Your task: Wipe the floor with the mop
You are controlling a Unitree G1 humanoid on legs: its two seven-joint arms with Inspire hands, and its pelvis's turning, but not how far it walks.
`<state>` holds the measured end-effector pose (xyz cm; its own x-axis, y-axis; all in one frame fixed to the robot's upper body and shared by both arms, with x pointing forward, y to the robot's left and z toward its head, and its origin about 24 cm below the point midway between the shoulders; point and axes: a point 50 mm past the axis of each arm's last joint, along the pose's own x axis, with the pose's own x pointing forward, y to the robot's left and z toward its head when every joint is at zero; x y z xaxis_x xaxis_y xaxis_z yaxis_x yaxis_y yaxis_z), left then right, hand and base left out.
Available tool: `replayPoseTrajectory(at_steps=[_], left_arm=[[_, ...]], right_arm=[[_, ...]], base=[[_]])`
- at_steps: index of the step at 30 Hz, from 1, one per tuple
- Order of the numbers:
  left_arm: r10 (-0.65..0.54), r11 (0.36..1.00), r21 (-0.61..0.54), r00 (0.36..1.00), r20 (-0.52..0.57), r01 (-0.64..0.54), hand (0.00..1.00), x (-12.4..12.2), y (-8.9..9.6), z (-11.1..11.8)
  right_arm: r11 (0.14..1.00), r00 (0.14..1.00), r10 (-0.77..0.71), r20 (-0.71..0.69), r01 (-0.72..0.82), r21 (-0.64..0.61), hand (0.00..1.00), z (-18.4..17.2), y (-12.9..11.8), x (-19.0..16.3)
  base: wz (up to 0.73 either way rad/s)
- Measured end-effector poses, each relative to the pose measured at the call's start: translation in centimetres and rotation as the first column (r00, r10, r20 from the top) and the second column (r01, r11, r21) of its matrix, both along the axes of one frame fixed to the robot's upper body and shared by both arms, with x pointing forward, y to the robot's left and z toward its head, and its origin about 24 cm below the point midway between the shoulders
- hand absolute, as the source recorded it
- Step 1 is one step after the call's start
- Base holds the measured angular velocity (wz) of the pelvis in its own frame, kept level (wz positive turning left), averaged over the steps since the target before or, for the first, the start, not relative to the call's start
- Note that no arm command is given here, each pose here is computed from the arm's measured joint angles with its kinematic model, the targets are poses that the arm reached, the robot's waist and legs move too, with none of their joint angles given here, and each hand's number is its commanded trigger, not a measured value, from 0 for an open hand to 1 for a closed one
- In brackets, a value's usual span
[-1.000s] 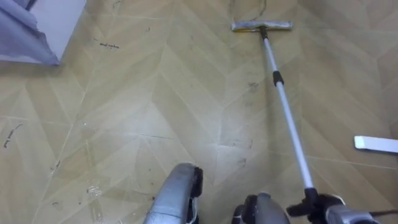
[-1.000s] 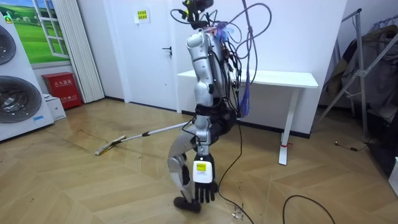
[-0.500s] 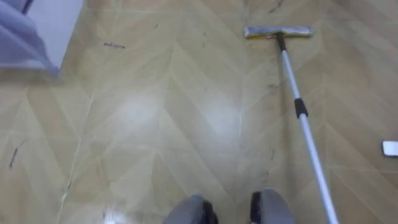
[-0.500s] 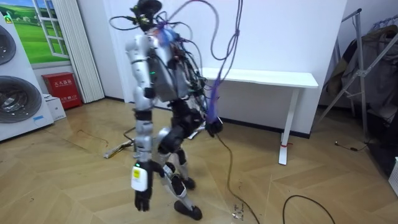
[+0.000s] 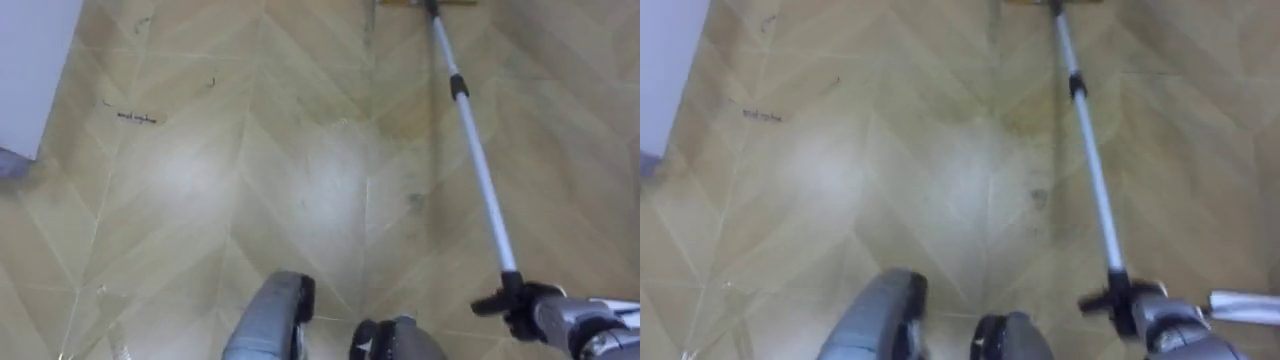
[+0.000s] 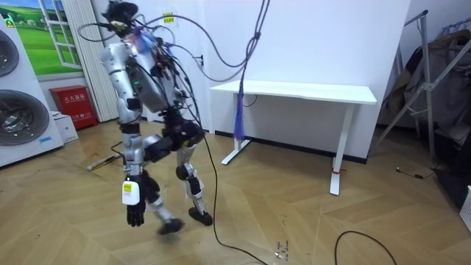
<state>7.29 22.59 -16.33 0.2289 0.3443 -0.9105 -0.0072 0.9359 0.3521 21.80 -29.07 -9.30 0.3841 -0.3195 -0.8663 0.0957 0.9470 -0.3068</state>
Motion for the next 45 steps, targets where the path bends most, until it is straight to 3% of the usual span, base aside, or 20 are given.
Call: replayPoseTrajectory(at_steps=[2,5,7,11,16,20,24,27,29,32,34,39,42,45], left_arm=[[-0.019,0.999,-0.031,0.999,-0.046,0.017,0.00,-1.7,0.1,-0.3],[-0.089,0.995,-0.038,0.994,-0.061,0.087,0.00,-0.5,-0.2,-0.3],[-0.129,0.991,-0.042,0.991,-0.048,0.127,0.00,0.0,-1.1,-0.4],[-0.111,0.994,-0.011,0.993,-0.028,0.111,0.00,0.7,-0.7,-0.2],[-0.108,0.994,0.007,0.993,-0.043,0.108,0.00,0.6,-0.6,-0.2],[-0.090,0.996,0.001,0.991,-0.102,0.091,0.00,-0.9,-0.6,-0.4],[-0.011,1.000,-0.002,0.996,-0.091,0.011,0.00,-1.4,0.7,-0.1],[-0.006,1.000,-0.003,0.996,-0.093,0.006,0.00,-2.7,1.1,0.1],[-0.019,1.000,-0.021,0.994,-0.110,0.017,0.00,-3.3,0.9,0.0],[-0.044,0.998,-0.058,0.992,-0.117,0.037,0.00,-3.6,0.7,-0.1],[-0.051,0.996,-0.083,0.992,-0.120,0.041,0.00,-3.6,0.5,-0.2],[-0.093,0.992,-0.086,0.995,-0.045,0.089,0.00,-0.3,-0.6,-0.1],[-0.092,0.995,-0.045,0.995,0.026,0.093,0.00,1.7,-0.4,0.3],[-0.088,0.995,-0.043,0.996,0.030,0.089,0.00,1.8,-0.7,0.3]], right_arm=[[0.997,0.997,-0.061,-0.056,0.064,0.040,1.00,-1.4,-0.4,-2.8],[0.983,0.952,-0.173,-0.253,0.183,0.019,1.00,-4.0,-1.7,-11.1],[0.973,0.890,-0.229,-0.394,0.222,-0.064,1.00,-4.7,-2.5,-17.2],[0.970,0.856,-0.244,-0.456,0.222,-0.101,1.00,-5.1,-2.1,-20.1],[0.982,0.866,-0.189,-0.462,0.178,-0.067,1.00,-6.2,0.7,-18.8],[0.984,0.887,-0.180,-0.425,0.165,-0.072,1.00,-5.6,0.1,-15.8],[0.987,0.957,-0.153,-0.248,0.134,-0.092,1.00,-2.9,-2.0,-8.3],[0.994,0.992,-0.101,-0.078,0.097,-0.052,1.00,-1.2,-1.6,-3.5],[0.995,0.995,-0.101,-0.019,0.101,-0.016,1.00,-0.8,-1.2,-2.3],[0.989,0.988,-0.142,-0.062,0.144,0.027,1.00,-1.9,-1.1,-4.4],[0.981,0.969,-0.185,-0.163,0.191,0.021,1.00,-3.6,-1.6,-9.3],[0.973,0.902,-0.229,-0.367,0.211,-0.089,1.00,-4.9,-2.5,-17.5],[0.978,0.902,-0.206,-0.380,0.183,-0.095,1.00,-5.4,-1.5,-17.5],[0.986,0.905,-0.162,-0.394,0.136,-0.094,1.00,-5.6,-0.5,-16.3]], base=[[0.67],[1.19],[0.14],[-0.39],[-0.27],[-0.04],[0.15],[-0.02],[0.07],[0.38],[0.42],[-0.06],[-0.66],[-0.74]])
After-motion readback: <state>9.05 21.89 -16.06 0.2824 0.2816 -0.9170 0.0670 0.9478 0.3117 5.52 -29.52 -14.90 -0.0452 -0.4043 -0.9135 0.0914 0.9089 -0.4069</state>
